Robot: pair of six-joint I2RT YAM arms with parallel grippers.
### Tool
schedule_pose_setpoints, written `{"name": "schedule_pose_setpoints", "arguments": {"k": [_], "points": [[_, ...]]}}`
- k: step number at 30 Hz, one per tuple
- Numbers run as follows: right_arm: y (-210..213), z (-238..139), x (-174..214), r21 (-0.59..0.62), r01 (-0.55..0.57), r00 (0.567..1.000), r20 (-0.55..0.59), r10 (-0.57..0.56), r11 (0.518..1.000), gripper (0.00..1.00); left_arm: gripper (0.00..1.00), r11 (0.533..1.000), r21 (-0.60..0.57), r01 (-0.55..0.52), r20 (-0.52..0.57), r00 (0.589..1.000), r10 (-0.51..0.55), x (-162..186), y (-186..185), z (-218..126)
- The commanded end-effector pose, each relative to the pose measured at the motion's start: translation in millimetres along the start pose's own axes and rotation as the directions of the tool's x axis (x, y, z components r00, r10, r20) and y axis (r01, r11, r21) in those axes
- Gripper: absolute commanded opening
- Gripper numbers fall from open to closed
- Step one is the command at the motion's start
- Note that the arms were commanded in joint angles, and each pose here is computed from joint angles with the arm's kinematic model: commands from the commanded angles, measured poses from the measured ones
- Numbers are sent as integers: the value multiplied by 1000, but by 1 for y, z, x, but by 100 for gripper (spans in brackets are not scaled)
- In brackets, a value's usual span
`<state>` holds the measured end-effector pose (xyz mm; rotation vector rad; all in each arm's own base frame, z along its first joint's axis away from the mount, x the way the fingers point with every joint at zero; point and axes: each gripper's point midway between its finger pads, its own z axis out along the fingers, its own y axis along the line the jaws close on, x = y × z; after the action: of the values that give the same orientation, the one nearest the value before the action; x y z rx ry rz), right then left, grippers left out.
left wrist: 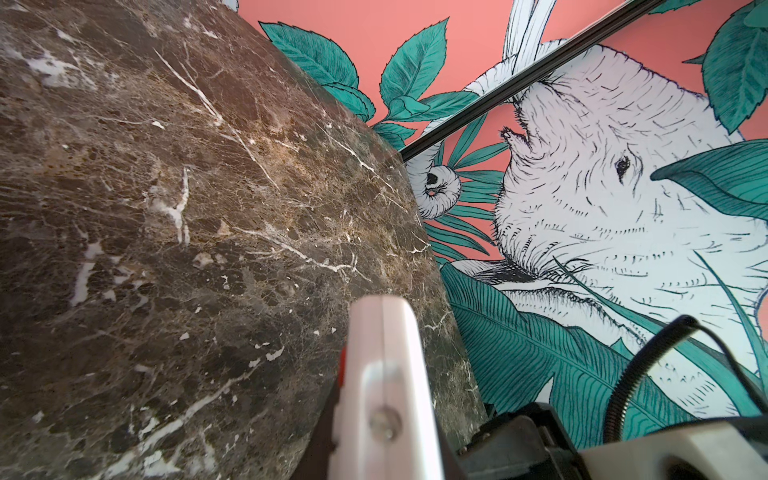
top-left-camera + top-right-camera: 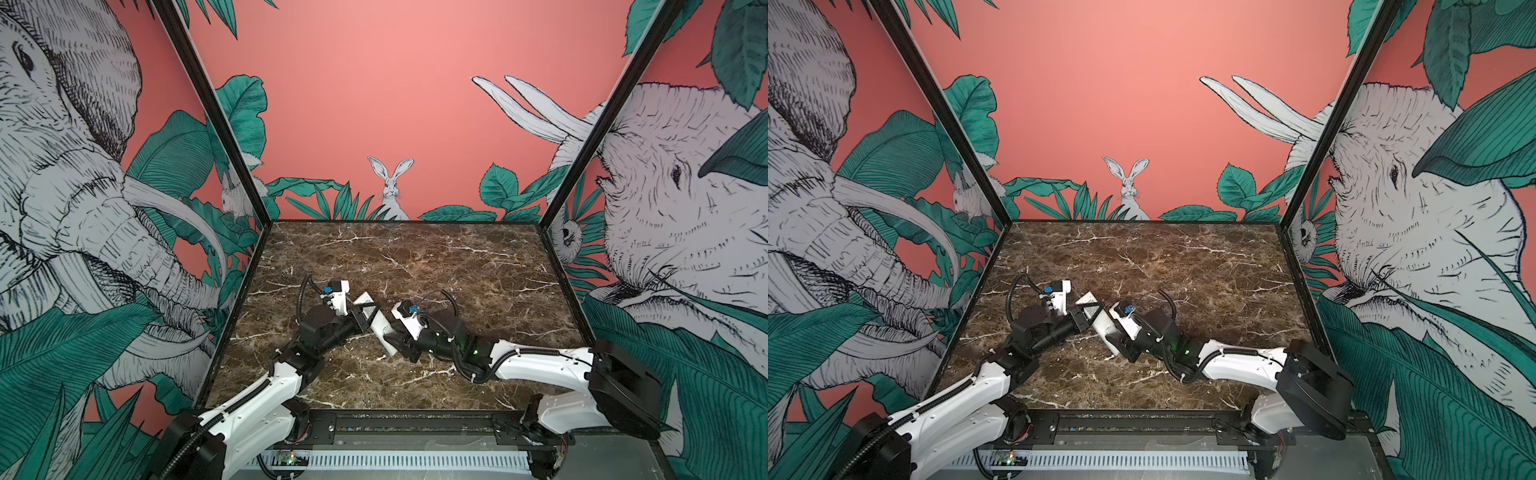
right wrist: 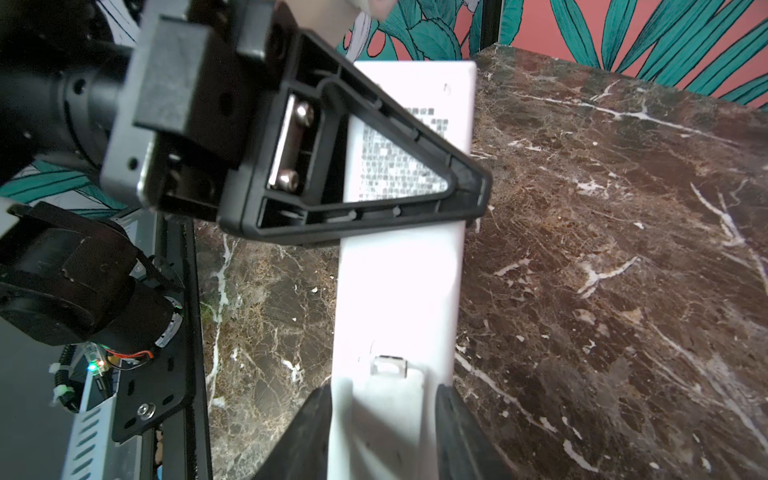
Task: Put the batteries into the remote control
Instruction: 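Slide the cover along the remote with the right gripper until it latches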
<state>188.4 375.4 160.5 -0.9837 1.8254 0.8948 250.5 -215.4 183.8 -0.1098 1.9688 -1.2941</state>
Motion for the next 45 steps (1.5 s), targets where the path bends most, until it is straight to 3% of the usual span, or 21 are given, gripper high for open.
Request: {"name": "schedule_pose_setpoints", "arguments": {"k": [1,8,18,45], "points": [[2,-1,-8,0,8,1000,30,-8,1000,47,0,999,45,-12,36,999,10,-8,-12,-3],[6,-4,-13,-11,17,999,32,-17,1000,55,0,999,45,-14,36,999,12,-8,-12,-3],[7,-14,-23,0,45,998,41,-45,999,56,0,999,36,-13,32,999,12,-6,-9,-3],[-17,-9,-22,126,35,999,-12,-34,991,50,0,999,30,-18,25,1000,18,-4,-7,-4]]}}
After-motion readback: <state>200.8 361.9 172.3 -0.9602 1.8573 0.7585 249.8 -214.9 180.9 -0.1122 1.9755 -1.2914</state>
